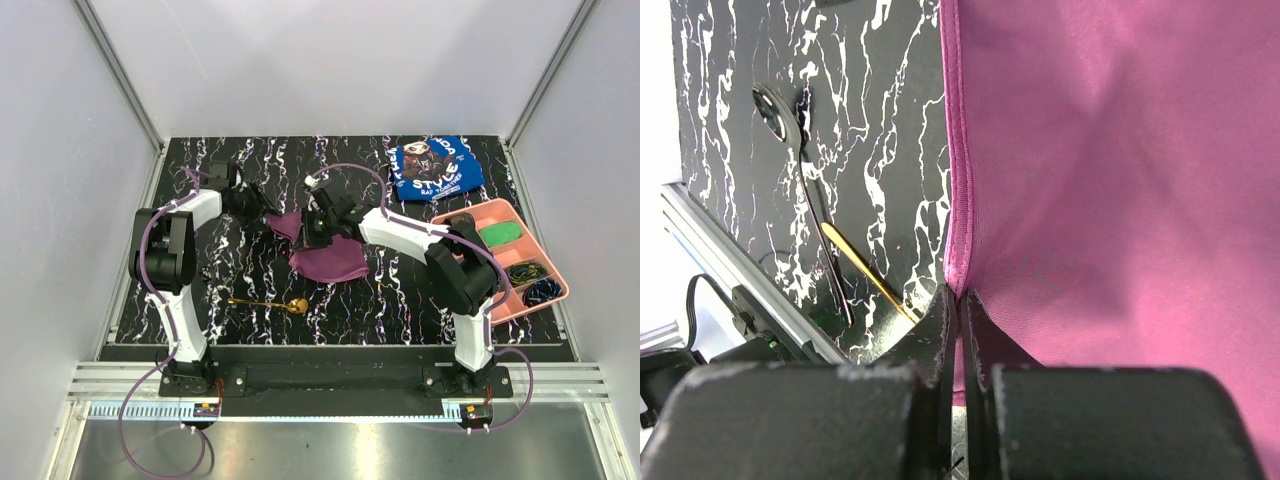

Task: Fold the napkin into a case and place the utensils inside
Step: Pick up the upper triangle-folded napkin from the center of the board, then fold the upper triangle-folded napkin at the center of the board.

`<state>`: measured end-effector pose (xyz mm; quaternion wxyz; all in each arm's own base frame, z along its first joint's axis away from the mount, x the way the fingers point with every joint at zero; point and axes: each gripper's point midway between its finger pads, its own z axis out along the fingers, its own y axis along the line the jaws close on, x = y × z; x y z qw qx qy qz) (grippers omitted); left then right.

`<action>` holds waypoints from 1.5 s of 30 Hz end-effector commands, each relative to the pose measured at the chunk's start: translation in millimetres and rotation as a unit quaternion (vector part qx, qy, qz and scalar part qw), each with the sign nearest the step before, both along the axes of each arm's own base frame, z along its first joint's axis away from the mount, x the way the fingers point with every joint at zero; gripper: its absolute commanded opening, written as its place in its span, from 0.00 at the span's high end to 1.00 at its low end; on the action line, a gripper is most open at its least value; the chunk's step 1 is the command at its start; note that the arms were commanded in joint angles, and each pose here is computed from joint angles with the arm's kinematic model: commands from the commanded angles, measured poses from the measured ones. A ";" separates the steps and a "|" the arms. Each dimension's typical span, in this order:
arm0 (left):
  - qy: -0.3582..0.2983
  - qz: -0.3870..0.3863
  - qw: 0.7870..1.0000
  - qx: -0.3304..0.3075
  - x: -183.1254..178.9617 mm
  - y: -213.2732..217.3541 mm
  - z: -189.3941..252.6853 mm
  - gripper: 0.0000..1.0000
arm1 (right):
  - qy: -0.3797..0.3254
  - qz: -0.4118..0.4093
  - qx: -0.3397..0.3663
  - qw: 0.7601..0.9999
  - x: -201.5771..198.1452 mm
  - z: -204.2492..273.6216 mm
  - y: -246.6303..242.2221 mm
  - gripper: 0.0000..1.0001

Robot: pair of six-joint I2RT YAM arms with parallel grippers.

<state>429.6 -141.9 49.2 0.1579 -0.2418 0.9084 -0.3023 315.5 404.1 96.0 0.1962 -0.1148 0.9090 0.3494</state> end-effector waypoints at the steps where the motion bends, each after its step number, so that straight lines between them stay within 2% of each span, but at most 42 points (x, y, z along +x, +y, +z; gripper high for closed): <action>1: -0.006 0.008 1.000 0.009 1.6 2.3 -3.0 0.39 | -0.032 0.004 0.045 0.998 5.7 38.2 2.8 1.00; 3: -0.006 0.008 1.000 0.005 2.6 1.2 -4.2 0.40 | -0.030 0.007 0.049 0.998 4.5 38.5 4.6 1.00; 6: -0.013 0.005 1.000 0.000 6.5 -2.0 -2.7 0.54 | -0.026 0.009 0.052 0.998 3.1 35.7 4.7 1.00; 11: -0.026 0.003 1.000 -0.004 12.3 -4.7 4.7 0.64 | -0.025 0.010 0.055 0.998 0.5 34.6 3.7 1.00; 14: -0.036 0.001 0.999 0.002 14.2 -3.2 9.9 0.74 | -0.021 0.012 0.054 0.998 -3.5 30.7 1.3 1.00; 15: -0.038 0.003 0.999 0.006 14.9 -1.9 11.3 0.82 | -0.020 0.013 0.054 0.998 -5.0 30.2 0.3 1.00; 18: -0.052 -0.002 0.998 0.021 16.2 -0.5 19.7 0.91 | -0.010 0.014 0.049 0.999 -14.3 19.5 -6.9 1.00; 20: -0.059 -0.010 0.997 0.039 15.5 -1.8 24.9 1.00 | 0.001 0.019 0.050 0.999 -23.6 11.2 -12.1 1.00; 26: -0.072 -0.026 0.993 0.088 12.5 -21.5 41.1 1.00 | 0.037 0.032 0.071 0.996 -46.4 -7.3 -24.0 1.00; 29: -0.077 -0.007 0.989 0.123 10.3 -19.9 50.1 1.00 | 0.051 0.036 0.096 0.993 -52.2 -10.1 -27.9 1.00; 36: -0.092 0.017 0.972 0.214 5.8 16.9 66.7 1.00 | 0.062 0.051 0.103 0.991 -58.4 -16.4 -26.2 1.00; 45: -0.060 -0.019 0.951 0.302 8.1 48.7 65.7 1.00 | 0.088 0.083 0.167 0.978 -55.8 7.0 3.3 1.00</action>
